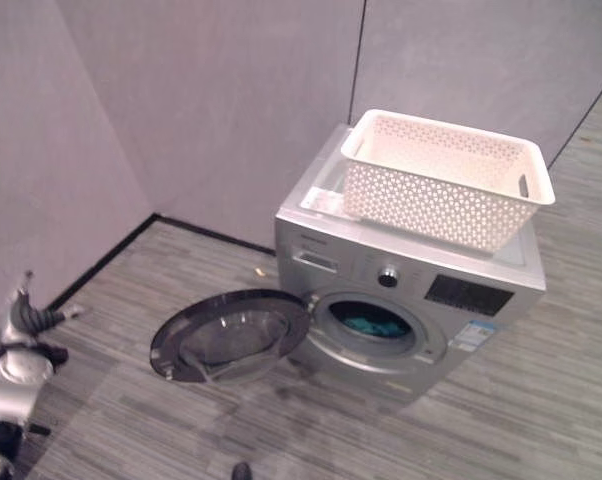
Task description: Grab the laundry basket,head to the washer,open it,put in the laundry and shut it.
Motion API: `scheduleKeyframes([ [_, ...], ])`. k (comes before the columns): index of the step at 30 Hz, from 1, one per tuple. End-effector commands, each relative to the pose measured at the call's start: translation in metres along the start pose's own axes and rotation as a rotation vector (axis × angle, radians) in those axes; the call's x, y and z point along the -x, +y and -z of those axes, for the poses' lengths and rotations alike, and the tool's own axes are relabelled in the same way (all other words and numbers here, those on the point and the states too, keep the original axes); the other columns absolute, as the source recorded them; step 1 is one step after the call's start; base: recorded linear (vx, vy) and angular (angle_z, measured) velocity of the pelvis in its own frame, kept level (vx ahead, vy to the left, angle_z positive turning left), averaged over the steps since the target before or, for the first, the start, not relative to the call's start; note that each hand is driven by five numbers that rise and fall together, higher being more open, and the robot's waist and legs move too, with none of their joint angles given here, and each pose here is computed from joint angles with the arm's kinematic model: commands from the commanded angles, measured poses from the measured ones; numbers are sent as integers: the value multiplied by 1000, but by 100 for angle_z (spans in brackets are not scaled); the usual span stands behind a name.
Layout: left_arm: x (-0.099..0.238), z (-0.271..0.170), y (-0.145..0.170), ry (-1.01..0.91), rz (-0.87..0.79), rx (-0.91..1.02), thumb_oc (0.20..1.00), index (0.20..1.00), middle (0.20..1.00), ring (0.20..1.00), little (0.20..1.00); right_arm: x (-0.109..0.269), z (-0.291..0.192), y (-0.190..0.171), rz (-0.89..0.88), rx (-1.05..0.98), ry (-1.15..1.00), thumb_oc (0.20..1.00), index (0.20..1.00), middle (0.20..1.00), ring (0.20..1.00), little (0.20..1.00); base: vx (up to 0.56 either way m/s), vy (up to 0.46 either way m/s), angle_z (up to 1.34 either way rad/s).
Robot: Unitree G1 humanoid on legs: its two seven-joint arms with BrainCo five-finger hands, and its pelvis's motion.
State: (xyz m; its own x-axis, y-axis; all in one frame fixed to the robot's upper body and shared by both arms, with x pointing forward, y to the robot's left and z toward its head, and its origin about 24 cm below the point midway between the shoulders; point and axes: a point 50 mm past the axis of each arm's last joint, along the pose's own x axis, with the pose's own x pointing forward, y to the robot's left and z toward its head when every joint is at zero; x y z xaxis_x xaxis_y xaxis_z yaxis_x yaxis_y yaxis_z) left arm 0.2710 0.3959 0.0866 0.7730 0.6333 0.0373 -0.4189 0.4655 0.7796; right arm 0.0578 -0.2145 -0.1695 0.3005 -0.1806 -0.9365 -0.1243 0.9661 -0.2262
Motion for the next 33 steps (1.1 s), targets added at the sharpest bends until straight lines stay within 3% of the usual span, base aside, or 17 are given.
scheduleKeyframes([
  [1, -31, -46, 30, -64, -66, 73, 1000, 1000, 1000, 1000, 1000, -4, -49, -10, 18, 45, -151, 1000, 1000, 1000, 1000, 1000, -198, 84, -9],
  [8, -57, -136, 43, -91, -25, 256, 1000, 1000, 1000, 1000, 1000, -3, -98, -20, 53, 26, -288, 1000, 1000, 1000, 1000, 1000, -202, 57, -5],
  [12, -60, -164, 61, -108, -65, 305, 1000, 1000, 1000, 1000, 1000, -1, -115, -18, 47, 20, -347, 1000, 1000, 1000, 1000, 1000, -130, 44, -10],
  [17, -62, -176, 99, -109, -173, 400, 1000, 1000, 1000, 1000, 1000, 4, -136, -11, 38, -15, -428, 1000, 1000, 1000, 1000, 1000, -53, 25, -9],
  [22, -62, -165, 88, -72, -131, 375, 1000, 1000, 1000, 1000, 1000, 9, -151, 2, 0, -7, -483, 1000, 1000, 1000, 1000, 1000, 11, 38, -12],
  [26, -59, -147, 39, 15, 83, 458, 1000, 1000, 1000, 1000, 1000, 13, -163, 13, -49, 26, -521, 1000, 1000, 1000, 1000, 1000, 7, 11, -4],
  [28, -50, -147, 1, 15, 215, 314, 1000, 1000, 1000, 1000, 1000, 14, -164, 19, -73, 56, -520, 1000, 1000, 1000, 1000, 1000, 6, -2, 2],
  [30, -17, -176, -81, -101, 440, 233, 1000, 1000, 1000, 1000, 1000, 15, -168, 23, -83, 92, -529, 1000, 1000, 1000, 1000, 1000, -5, -7, 5],
  [33, 64, -205, -179, -203, 777, 359, 1000, 1000, 1000, 1000, 1000, 14, -169, 19, -67, 78, -516, 1000, 1000, 1000, 1000, 1000, -2, -12, 10],
])
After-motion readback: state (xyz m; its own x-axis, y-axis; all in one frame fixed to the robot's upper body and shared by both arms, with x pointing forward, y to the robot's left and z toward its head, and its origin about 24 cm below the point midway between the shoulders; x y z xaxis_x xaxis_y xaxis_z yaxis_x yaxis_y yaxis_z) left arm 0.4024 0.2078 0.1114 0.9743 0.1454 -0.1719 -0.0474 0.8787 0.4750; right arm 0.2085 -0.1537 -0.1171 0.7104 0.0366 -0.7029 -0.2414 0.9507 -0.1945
